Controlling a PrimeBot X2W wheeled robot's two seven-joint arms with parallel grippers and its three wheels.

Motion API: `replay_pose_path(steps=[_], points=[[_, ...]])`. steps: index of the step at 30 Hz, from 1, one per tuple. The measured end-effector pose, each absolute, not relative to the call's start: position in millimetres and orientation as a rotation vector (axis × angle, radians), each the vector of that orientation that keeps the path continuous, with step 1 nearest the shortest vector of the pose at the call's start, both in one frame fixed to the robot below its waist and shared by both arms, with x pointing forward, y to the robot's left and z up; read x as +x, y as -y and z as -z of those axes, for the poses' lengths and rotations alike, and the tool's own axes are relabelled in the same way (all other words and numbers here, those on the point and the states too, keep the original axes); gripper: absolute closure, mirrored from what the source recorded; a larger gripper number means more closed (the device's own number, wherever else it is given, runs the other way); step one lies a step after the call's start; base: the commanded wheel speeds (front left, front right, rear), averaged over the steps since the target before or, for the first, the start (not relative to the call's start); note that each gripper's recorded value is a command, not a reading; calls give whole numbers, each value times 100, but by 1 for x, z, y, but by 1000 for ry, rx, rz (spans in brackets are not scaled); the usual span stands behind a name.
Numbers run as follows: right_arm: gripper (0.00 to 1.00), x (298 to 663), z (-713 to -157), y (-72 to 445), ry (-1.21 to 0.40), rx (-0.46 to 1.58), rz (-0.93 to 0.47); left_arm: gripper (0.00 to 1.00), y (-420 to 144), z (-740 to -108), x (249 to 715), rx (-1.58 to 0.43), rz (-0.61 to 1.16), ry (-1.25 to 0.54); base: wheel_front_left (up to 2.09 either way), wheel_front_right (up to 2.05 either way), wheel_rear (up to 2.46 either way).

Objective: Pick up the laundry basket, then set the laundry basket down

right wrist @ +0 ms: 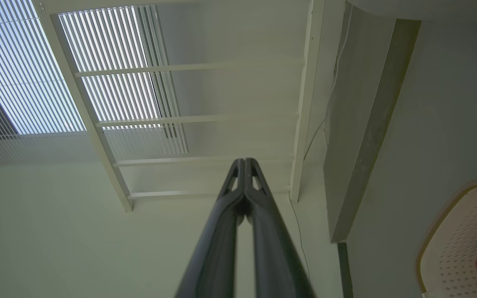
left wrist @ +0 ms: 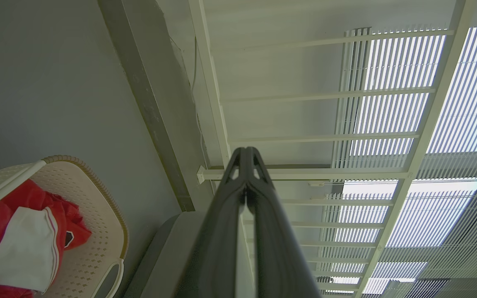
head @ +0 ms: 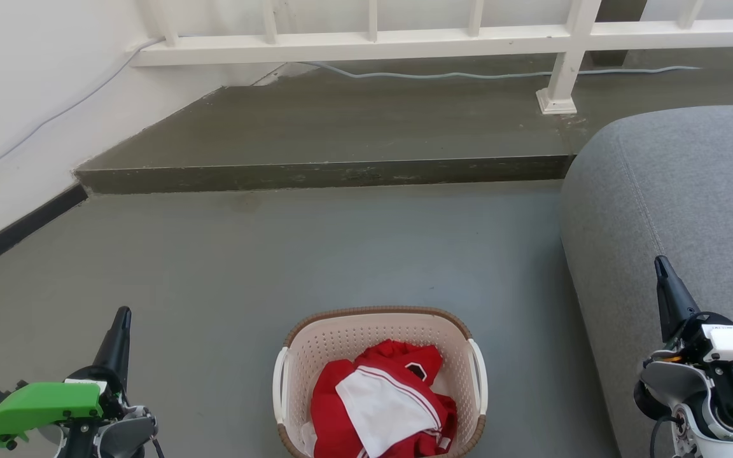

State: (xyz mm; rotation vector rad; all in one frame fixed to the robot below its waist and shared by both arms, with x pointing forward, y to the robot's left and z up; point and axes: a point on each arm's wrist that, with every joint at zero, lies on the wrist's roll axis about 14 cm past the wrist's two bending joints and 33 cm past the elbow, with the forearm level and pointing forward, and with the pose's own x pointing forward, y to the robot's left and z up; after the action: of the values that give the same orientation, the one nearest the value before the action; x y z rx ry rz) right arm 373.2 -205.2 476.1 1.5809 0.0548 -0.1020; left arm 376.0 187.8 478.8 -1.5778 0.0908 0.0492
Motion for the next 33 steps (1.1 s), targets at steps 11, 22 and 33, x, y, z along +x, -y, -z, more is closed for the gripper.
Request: replay_pose_path(steps=[11, 22, 33], points=[[100, 373, -476, 205, -55, 1581, 102, 100, -188, -479, 376, -1578, -49, -91, 0, 0, 0], [0, 357, -447, 199, -125, 1600, 174, 0, -180, -452, 362, -1599, -112, -156, 0, 0, 0], [0, 360, -455, 197, -102, 1581, 156, 0, -181, -455, 364, -1578, -119, -133, 0, 0, 0]])
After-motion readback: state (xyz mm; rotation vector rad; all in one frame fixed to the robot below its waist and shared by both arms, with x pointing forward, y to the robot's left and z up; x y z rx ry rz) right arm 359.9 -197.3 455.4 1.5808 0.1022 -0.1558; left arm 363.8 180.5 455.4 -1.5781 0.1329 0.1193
